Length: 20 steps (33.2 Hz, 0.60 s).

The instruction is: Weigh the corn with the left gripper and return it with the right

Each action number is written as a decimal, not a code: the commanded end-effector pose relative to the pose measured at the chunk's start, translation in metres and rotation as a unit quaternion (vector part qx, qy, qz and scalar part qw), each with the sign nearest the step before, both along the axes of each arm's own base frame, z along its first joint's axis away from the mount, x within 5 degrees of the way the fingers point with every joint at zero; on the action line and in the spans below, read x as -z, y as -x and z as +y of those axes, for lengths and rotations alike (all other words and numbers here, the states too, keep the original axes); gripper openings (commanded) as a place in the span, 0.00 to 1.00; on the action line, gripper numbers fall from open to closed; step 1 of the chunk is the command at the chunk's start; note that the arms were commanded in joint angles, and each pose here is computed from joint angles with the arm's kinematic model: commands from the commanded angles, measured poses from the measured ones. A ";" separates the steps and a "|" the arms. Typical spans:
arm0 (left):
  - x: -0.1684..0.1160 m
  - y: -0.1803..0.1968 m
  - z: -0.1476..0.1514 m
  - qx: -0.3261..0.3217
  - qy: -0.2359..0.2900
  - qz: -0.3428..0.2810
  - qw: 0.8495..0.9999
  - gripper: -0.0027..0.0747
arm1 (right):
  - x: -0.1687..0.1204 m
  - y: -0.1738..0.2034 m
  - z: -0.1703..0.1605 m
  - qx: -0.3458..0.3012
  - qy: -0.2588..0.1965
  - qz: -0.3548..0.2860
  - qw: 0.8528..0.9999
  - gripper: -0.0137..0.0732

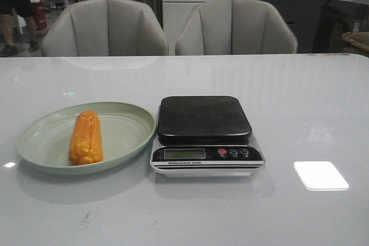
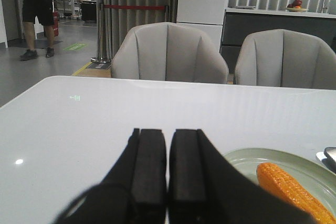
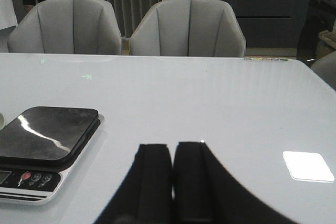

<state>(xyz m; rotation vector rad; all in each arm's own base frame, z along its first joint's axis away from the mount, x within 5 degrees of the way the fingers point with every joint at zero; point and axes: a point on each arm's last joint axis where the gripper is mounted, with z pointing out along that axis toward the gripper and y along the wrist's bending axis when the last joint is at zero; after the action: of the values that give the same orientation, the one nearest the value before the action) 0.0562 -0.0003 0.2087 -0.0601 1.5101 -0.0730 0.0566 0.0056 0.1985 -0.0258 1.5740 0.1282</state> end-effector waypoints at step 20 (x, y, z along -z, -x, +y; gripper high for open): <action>-0.001 0.001 0.000 0.002 0.004 -0.051 0.999 0.19 | -0.005 0.001 -0.001 0.005 0.004 -0.046 0.999 0.35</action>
<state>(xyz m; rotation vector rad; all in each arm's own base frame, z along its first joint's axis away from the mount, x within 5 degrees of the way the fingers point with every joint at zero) 0.0561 -0.0003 0.2110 -0.0595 1.4853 -0.0732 0.0566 0.0056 0.1985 -0.0258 1.5740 0.1282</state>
